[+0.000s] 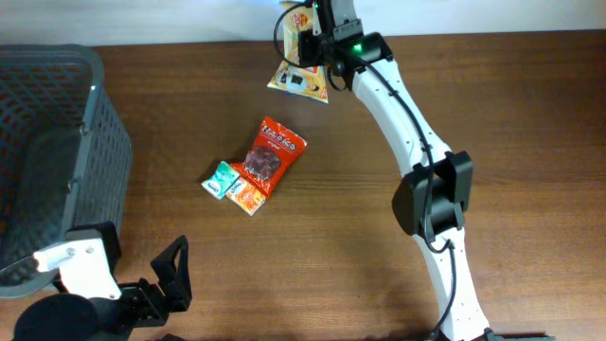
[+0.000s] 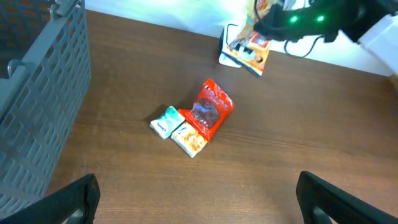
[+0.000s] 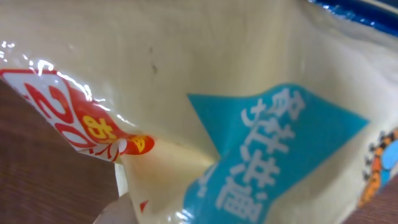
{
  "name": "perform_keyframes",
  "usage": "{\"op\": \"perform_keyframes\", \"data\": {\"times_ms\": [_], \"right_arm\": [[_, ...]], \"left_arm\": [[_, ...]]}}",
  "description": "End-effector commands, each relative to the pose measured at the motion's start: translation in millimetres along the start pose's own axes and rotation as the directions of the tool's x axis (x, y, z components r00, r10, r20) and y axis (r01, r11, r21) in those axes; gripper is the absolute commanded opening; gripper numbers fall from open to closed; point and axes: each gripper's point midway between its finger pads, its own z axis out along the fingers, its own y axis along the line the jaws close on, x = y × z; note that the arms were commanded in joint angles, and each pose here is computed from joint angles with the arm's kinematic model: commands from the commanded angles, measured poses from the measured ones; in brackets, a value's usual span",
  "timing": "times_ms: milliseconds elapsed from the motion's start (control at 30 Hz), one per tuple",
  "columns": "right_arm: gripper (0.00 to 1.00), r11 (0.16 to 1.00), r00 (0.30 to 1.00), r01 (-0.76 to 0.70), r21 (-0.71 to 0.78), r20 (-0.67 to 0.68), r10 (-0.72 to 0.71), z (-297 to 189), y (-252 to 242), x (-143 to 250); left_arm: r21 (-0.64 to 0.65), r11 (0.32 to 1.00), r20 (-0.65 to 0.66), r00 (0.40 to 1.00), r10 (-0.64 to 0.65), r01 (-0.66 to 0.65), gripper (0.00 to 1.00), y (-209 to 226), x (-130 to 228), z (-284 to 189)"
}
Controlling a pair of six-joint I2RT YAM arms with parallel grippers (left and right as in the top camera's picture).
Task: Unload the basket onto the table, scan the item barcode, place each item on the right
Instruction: 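Carry the chip bag past the scanner and drop it at right edge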
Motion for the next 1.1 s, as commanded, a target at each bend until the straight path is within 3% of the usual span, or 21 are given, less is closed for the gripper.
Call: {"op": "perform_keyframes", "data": {"times_ms": [0,267,400,500,633,700,867,1067], "right_arm": [[0.04,1.0,1.0,-0.002,0.02,0.016,0.002,5.3,-8.2,-3.2],[0.04,0.997,0.991,-0.075,0.024,0.11,0.072,-24.3,-26.4,-42.1],[0.04,0.972,0.955,-0.229,0.052,0.204,0.215,-76.9,-76.8,-83.1],[0.04,0.925,0.914,-0.361,0.121,0.242,0.325,-126.8,-145.4,-94.5],[0.04,0.79,0.824,-0.564,0.242,0.229,0.518,-170.7,-237.1,-65.2],[0.04,0.672,0.749,-0.66,0.336,0.212,0.628,-194.2,-294.4,-30.1],[0.04,0.47,0.628,-0.739,0.484,0.241,0.74,-247.9,-389.5,30.9],[0.04,0.176,0.498,-0.758,0.628,0.383,0.778,-330.9,-490.3,105.8]], "left_arm": [[0.001,1.0,-0.003,1.0,-0.011,0.011,0.99,-0.3,0.7,0.9],[0.001,1.0,-0.003,1.0,-0.011,0.011,0.99,-0.3,0.8,0.9],[0.001,1.0,-0.003,1.0,-0.011,0.011,0.99,-0.3,0.7,0.9],[0.001,1.0,-0.003,1.0,-0.011,0.011,0.99,-0.3,0.8,0.9],[0.001,1.0,-0.003,1.0,-0.011,0.011,0.99,-0.3,0.7,0.9],[0.001,1.0,-0.003,1.0,-0.011,0.011,0.99,-0.3,0.8,0.9],[0.001,1.0,-0.003,1.0,-0.011,0.011,0.99,-0.3,0.8,0.9],[0.001,1.0,-0.003,1.0,-0.011,0.011,0.99,-0.3,0.8,0.9]]}}
